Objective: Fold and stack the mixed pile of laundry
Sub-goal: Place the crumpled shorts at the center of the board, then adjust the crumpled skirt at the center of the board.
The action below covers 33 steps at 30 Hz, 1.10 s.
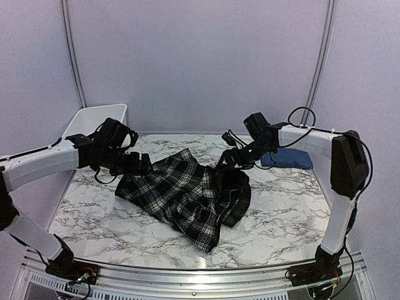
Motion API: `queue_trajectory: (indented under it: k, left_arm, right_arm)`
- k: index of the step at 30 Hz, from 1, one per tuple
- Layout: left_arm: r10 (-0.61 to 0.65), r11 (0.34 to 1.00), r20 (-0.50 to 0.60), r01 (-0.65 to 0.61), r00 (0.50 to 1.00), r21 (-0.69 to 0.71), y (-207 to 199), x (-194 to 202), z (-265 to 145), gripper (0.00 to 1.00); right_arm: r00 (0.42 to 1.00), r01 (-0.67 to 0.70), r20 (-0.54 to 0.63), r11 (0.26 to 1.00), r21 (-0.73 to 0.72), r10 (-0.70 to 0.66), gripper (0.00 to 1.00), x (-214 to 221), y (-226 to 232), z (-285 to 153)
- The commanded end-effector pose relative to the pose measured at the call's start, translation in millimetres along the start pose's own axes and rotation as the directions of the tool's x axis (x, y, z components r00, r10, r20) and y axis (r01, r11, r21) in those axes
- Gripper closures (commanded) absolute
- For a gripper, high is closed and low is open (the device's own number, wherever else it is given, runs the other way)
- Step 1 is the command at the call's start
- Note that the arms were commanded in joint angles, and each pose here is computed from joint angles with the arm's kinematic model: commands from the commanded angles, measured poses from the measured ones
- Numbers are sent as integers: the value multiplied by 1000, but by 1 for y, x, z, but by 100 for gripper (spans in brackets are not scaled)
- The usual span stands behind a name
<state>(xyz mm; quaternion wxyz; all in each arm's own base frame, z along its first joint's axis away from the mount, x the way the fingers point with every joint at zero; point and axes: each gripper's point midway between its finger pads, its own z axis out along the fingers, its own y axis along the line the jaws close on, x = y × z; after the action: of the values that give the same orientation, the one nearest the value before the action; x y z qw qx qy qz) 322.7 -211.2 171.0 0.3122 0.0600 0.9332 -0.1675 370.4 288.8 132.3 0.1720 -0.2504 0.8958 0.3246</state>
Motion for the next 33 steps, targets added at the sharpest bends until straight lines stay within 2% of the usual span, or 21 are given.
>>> queue_trajectory:
  k: [1, 5, 10, 13, 19, 23, 29, 33]
  left_arm:
    - [118, 992, -76, -121, 990, -33, -3, -8, 34, 1]
    - [166, 986, -101, -168, 981, -5, -12, -34, 73, 1]
    - [120, 991, -114, -113, 986, 67, -6, -71, 121, 5]
    - [68, 991, -139, -51, 988, 123, -1, -80, 146, 8]
    - [66, 954, -152, -18, 986, 299, -35, -78, 168, 22]
    - [92, 945, -126, -47, 988, 323, -45, -73, 164, 24]
    - [72, 937, -53, -49, 996, 346, -54, -89, 147, 25]
    - [65, 917, -98, -21, 993, 399, -65, -78, 161, 29]
  right_arm:
    - [998, 56, -7, 998, -24, -57, 6, -21, 26, 27]
    - [992, -15, -124, 1000, -10, 14, 14, 18, 26, 60]
    - [957, -165, -238, 986, 32, 168, 29, 103, 7, 69]
    - [944, -189, -268, 981, 30, 190, 31, 132, 9, 61]
    - [973, -60, -225, 998, -7, 57, 25, 117, 30, 24]
    - [989, -38, -147, 999, -11, 36, 23, 98, 33, -5]
    - [998, -59, -14, 998, 0, 59, 21, 74, 22, -52]
    - [998, -34, 52, 999, 32, 33, 19, 57, 15, -71]
